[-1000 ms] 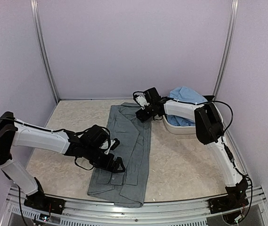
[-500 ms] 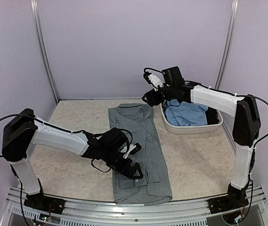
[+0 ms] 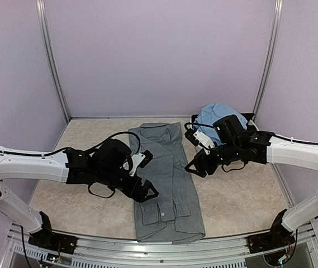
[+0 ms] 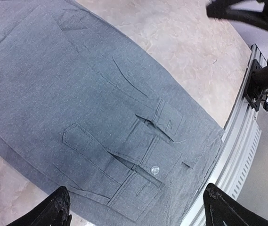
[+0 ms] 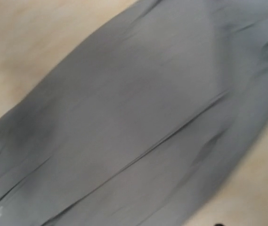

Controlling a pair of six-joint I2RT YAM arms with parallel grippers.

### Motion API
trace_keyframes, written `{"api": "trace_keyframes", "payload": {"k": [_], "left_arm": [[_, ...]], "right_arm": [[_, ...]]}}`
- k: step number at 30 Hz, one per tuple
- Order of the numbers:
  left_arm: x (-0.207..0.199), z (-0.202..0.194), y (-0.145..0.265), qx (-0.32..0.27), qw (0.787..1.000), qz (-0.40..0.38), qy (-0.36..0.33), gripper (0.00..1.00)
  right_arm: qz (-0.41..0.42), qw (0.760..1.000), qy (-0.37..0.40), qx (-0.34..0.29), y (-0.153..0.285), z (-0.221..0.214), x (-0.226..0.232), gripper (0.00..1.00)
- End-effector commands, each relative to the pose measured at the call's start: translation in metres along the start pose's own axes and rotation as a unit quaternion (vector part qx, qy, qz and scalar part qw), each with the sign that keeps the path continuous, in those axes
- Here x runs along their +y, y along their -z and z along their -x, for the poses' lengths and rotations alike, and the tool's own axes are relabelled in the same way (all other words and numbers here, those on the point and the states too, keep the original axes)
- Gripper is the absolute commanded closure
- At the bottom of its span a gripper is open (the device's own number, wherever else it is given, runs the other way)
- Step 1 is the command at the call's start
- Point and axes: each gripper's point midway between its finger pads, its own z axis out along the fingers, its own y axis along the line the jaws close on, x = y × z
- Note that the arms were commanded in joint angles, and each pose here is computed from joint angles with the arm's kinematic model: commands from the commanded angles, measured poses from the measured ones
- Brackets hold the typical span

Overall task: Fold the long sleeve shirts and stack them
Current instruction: Rotate the rectangle-folded shirt at the center of the board, then pick up the rectangle-folded shirt from the center of the board.

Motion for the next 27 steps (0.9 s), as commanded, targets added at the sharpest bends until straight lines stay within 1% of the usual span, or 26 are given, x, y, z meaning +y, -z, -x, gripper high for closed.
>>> {"api": "trace_keyframes", "payload": {"k": [1,3,6,10,12,14,17,19,22,24,27], "left_arm": [[0.002,-0.05,0.004,0.055,0.997,0.021,-0.048,0.09],[-0.012,-0.065,0.007,0.046,0.994,0.023,-0.102,0.09],[-0.047,-0.083,0.014,0.008,0.981,0.004,-0.192,0.09],[-0.06,-0.088,0.02,-0.028,0.966,0.016,-0.256,0.08],[-0.06,-0.094,0.015,-0.025,0.959,0.021,-0.28,0.07],[-0.057,-0.101,0.007,-0.013,0.952,0.032,-0.305,0.06],[-0.053,-0.111,-0.006,0.002,0.933,0.054,-0.356,0.05],[-0.051,-0.113,-0.014,0.008,0.921,0.064,-0.385,0.04],[-0.05,-0.115,-0.023,0.014,0.912,0.07,-0.404,0.04],[-0.048,-0.12,-0.03,0.029,0.907,0.072,-0.414,0.04],[-0.044,-0.123,-0.038,0.052,0.905,0.066,-0.416,0.08]], "right_arm": [[0.043,0.995,-0.048,0.07,0.01,-0.066,0.05,0.34],[0.06,0.994,-0.047,0.075,0.015,-0.086,0.071,0.35],[0.094,0.992,-0.033,0.076,0.02,-0.115,0.104,0.37],[0.114,0.991,-0.021,0.071,0.021,-0.133,0.13,0.37],[0.123,0.989,-0.029,0.077,0.016,-0.141,0.137,0.36],[0.113,0.989,-0.026,0.086,0.011,-0.15,0.139,0.33],[0.083,0.991,-0.01,0.103,0.003,-0.162,0.136,0.3],[0.078,0.991,0.0,0.108,0.0,-0.168,0.138,0.28],[0.079,0.991,0.006,0.111,-0.003,-0.174,0.144,0.25],[0.08,0.991,0.01,0.109,-0.003,-0.174,0.148,0.24],[0.085,0.99,-0.006,0.113,-0.004,-0.175,0.151,0.23]]}}
